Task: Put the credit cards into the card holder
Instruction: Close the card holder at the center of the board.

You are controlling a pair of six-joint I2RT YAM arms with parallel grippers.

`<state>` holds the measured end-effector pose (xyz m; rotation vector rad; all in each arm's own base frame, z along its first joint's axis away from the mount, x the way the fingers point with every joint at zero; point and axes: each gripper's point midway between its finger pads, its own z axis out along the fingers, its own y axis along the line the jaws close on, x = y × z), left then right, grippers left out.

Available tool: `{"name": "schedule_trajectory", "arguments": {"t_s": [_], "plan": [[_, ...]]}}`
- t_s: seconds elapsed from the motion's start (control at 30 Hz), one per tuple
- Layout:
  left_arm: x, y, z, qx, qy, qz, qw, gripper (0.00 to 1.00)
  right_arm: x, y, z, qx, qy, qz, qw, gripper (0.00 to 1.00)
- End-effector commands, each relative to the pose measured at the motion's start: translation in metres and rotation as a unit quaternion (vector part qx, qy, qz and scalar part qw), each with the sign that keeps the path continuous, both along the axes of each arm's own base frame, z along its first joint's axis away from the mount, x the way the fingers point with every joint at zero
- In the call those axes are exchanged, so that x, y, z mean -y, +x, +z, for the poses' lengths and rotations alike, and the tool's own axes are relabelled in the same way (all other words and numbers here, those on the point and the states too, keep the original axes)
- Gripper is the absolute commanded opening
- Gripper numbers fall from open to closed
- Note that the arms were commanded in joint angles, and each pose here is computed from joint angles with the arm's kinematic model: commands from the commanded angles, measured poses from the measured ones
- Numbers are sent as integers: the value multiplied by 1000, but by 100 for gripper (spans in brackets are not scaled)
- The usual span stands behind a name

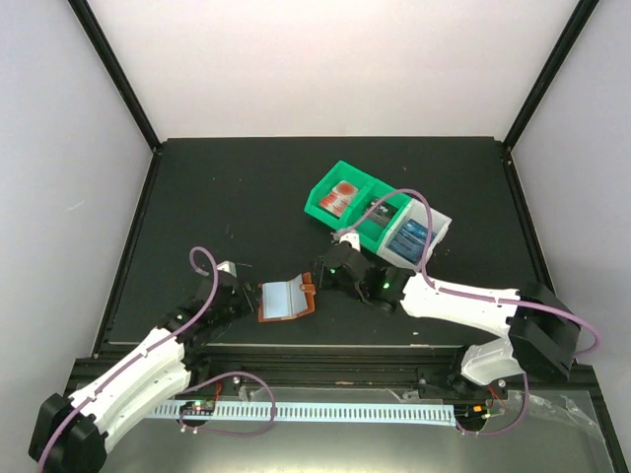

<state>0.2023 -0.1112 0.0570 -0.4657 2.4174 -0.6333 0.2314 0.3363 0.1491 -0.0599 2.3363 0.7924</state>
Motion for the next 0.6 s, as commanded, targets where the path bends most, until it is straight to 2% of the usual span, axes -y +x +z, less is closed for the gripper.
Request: {"name": "schedule_trajectory", "arguments": {"t_s": [0.0, 0.17, 0.37, 0.43, 0.57], "plan": [[1, 7, 9, 7, 0, 2, 1000, 55, 76, 13, -48, -15, -148, -109, 983, 50], [-6, 7, -2, -6, 21, 17, 1000, 55, 50, 0, -78, -58, -137, -30, 988, 45], [0, 3, -18, -43, 27, 2, 999, 54, 18, -7, -96, -83, -132, 42, 987, 45], [-2, 3, -21, -49, 32, 4, 998, 49, 6, -10, -95, -87, -116, 67, 987, 45], [-6, 2, -26, -54, 39, 15, 998, 33, -13, -17, -92, -90, -84, 109, 986, 46]]}}
